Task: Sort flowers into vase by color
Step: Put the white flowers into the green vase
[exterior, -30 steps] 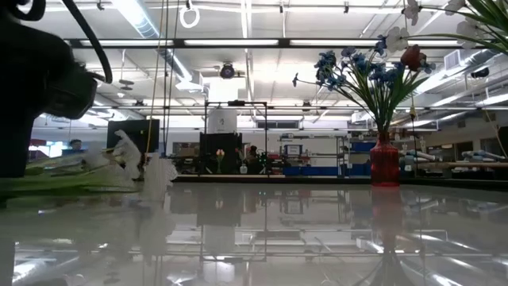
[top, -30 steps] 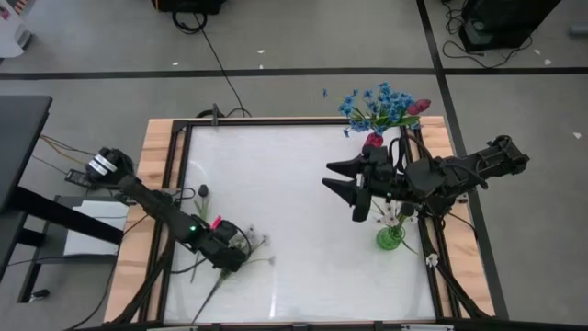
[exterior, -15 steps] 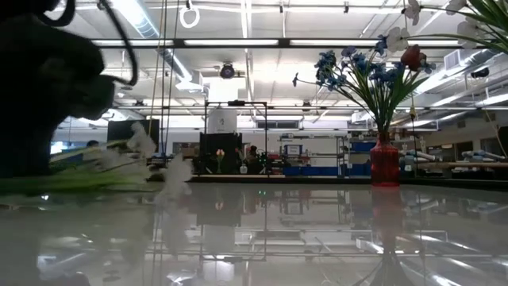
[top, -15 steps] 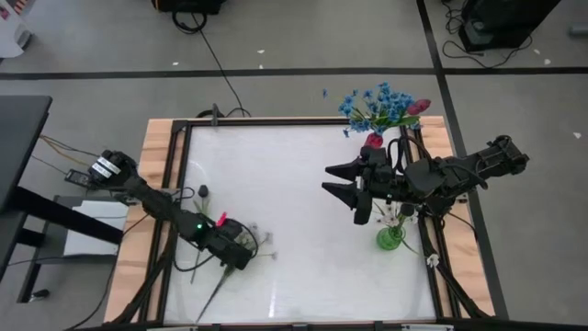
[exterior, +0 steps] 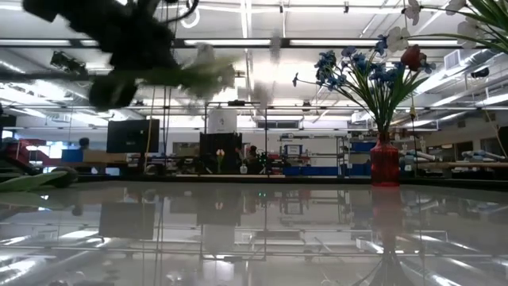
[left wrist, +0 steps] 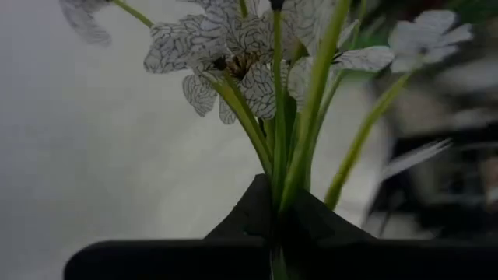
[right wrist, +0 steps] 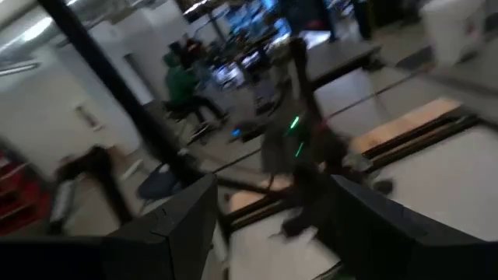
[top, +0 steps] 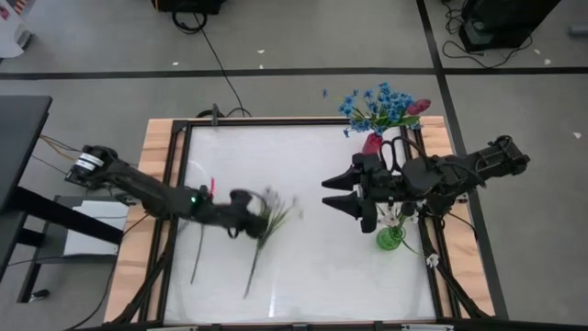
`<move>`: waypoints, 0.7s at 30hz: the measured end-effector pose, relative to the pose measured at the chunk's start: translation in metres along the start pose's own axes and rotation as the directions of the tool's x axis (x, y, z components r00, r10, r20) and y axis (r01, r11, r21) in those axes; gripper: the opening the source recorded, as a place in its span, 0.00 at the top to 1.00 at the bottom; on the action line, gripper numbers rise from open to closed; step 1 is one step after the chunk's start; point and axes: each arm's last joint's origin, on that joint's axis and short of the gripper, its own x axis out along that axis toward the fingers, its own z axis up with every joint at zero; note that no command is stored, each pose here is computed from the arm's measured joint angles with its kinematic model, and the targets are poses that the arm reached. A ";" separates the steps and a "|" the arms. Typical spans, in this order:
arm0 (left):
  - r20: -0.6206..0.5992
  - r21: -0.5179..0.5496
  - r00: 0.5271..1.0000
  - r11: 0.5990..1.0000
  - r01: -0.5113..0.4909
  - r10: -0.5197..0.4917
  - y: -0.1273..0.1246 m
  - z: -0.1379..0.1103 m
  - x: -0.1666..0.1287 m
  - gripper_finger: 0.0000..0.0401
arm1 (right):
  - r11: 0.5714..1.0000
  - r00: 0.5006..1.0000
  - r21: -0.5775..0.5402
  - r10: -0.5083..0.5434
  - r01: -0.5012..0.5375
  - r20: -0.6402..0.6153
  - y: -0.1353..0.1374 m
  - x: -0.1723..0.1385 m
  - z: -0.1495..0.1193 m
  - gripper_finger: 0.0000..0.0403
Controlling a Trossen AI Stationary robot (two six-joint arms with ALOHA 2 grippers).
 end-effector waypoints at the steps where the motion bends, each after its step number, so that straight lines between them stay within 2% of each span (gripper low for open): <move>1: 0.054 0.007 0.998 0.999 0.038 -0.039 -0.004 0.009 -0.004 0.96 | 1.000 1.000 0.014 0.019 -0.018 -0.021 -0.002 0.000 0.000 0.38; 3: 0.150 0.051 0.984 0.994 0.093 -0.100 -0.010 0.027 -0.014 0.96 | 0.998 0.997 0.041 0.040 -0.038 -0.061 -0.006 0.001 0.000 0.38; 6: 0.282 0.177 0.929 0.964 0.196 -0.241 -0.022 0.053 -0.027 0.96 | 0.997 0.991 0.073 0.034 -0.025 -0.128 -0.013 0.003 -0.002 0.38; 9: 0.388 0.346 0.826 0.895 0.281 -0.410 -0.038 0.068 -0.038 0.96 | 0.996 0.982 0.090 0.027 -0.010 -0.187 -0.019 0.003 -0.005 0.38; 12: 0.458 0.440 0.726 0.840 0.317 -0.514 -0.048 0.079 -0.047 0.96 | 0.994 0.967 0.079 0.086 -0.069 -0.240 -0.019 0.003 -0.006 0.38; 17: 0.497 0.503 0.686 0.821 0.271 -0.531 -0.070 0.095 -0.053 0.96 | 0.995 0.963 0.046 0.092 -0.083 -0.252 -0.019 0.004 -0.008 0.38; 18: 0.505 0.521 0.670 0.811 0.267 -0.544 -0.078 0.099 -0.055 0.96 | 0.996 0.965 0.034 0.084 -0.078 -0.247 -0.021 0.006 -0.007 0.38; 21: 0.477 0.595 0.663 0.767 0.240 -0.577 -0.106 0.108 -0.052 0.97 | 0.999 0.969 -0.013 0.031 -0.036 -0.244 -0.027 0.012 -0.008 0.38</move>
